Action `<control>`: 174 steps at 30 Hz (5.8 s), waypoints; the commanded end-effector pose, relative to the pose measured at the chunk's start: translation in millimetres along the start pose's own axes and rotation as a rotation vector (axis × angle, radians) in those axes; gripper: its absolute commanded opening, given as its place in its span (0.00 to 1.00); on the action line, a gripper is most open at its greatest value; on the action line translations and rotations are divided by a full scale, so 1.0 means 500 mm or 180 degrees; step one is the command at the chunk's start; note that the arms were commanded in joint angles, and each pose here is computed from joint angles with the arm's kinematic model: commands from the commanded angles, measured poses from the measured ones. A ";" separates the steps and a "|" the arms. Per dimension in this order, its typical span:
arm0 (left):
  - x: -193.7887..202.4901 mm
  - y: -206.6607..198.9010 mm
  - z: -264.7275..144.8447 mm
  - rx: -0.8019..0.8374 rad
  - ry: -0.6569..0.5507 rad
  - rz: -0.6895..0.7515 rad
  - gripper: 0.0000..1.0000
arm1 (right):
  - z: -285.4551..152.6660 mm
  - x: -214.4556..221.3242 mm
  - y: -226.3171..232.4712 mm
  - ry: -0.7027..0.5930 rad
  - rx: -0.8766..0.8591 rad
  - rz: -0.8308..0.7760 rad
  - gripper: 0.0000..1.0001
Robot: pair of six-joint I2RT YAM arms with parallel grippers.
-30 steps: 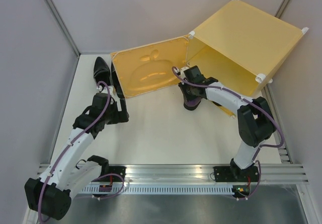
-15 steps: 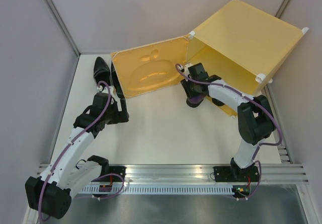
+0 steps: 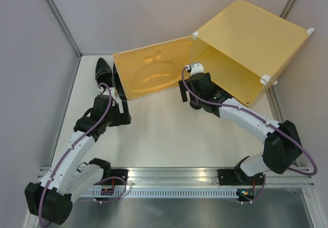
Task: Place and organize the shoes in the shoe cabinet
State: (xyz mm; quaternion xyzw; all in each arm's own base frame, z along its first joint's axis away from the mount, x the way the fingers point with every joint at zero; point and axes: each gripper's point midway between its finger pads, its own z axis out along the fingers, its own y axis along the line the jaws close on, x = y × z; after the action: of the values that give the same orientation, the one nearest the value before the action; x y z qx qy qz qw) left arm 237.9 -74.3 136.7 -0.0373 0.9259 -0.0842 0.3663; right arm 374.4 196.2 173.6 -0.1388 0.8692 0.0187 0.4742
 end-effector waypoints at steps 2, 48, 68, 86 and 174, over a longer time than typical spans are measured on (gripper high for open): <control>-0.021 0.002 -0.007 -0.0022 -0.0167 -0.0087 0.94 | -0.021 0.033 -0.021 -0.0253 0.0645 0.0724 0.98; -0.018 0.000 -0.004 -0.0011 -0.0127 -0.0069 0.94 | 0.165 0.197 -0.049 -0.0258 0.1711 0.1617 0.30; -0.017 0.004 0.000 -0.0043 -0.0107 -0.0075 0.94 | 0.145 0.110 -0.129 -0.0516 0.1752 0.1754 0.34; -0.016 0.002 -0.001 -0.0023 -0.0105 -0.0070 0.95 | 0.166 0.126 -0.056 -0.0449 0.1471 0.1754 0.87; -0.016 0.003 0.002 -0.0030 -0.0092 -0.0075 0.95 | 0.207 0.166 -0.187 -0.0253 0.2056 0.1970 0.50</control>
State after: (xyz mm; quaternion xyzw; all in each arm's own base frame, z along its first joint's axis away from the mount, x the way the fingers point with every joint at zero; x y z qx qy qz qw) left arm 237.9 -74.3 135.5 -0.0374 0.9269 -0.0838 0.3640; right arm 429.2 112.8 32.1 0.2582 0.8370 -0.1101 0.4697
